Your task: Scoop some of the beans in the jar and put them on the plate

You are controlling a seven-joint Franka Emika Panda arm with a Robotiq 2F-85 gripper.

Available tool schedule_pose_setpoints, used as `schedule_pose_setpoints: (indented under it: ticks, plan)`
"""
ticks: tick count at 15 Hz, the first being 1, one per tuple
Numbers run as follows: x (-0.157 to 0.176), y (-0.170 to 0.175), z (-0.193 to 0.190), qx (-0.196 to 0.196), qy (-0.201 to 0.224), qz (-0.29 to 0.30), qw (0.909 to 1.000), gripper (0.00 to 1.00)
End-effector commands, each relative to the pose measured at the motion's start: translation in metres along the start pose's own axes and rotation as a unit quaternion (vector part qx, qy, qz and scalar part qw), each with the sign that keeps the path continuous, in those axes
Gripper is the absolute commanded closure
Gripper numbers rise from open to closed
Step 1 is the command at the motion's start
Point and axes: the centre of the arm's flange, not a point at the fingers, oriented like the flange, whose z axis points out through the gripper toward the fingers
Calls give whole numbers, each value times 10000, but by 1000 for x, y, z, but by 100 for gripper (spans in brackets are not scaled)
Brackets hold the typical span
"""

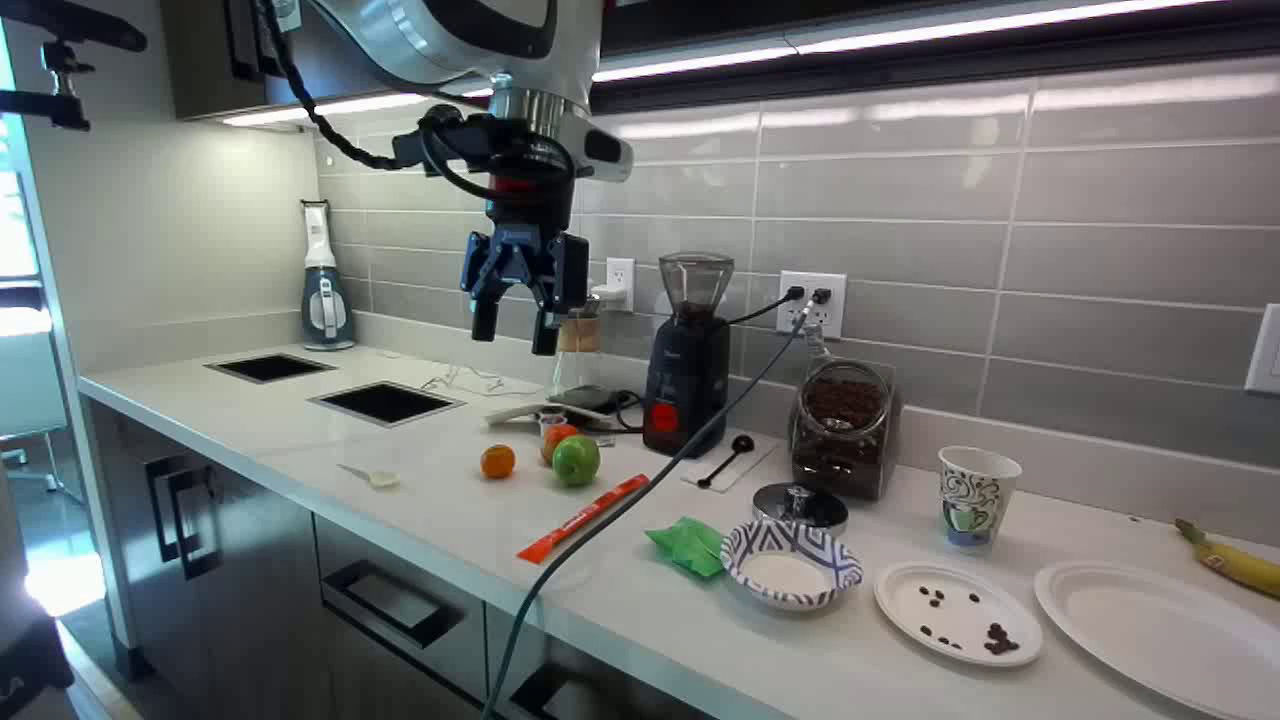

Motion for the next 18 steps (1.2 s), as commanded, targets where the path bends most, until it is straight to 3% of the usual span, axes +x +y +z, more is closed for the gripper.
schedule_pose_setpoints:
  ticks: [1,12,15,18]
  plan:
    - [0,0,0,0,0,0,10000,0]
    - [0,0,0,0,0,0,10000,0]
    - [35,29,6,51,50,274,9996,0]
    - [84,64,19,-193,465,369,9981,0]
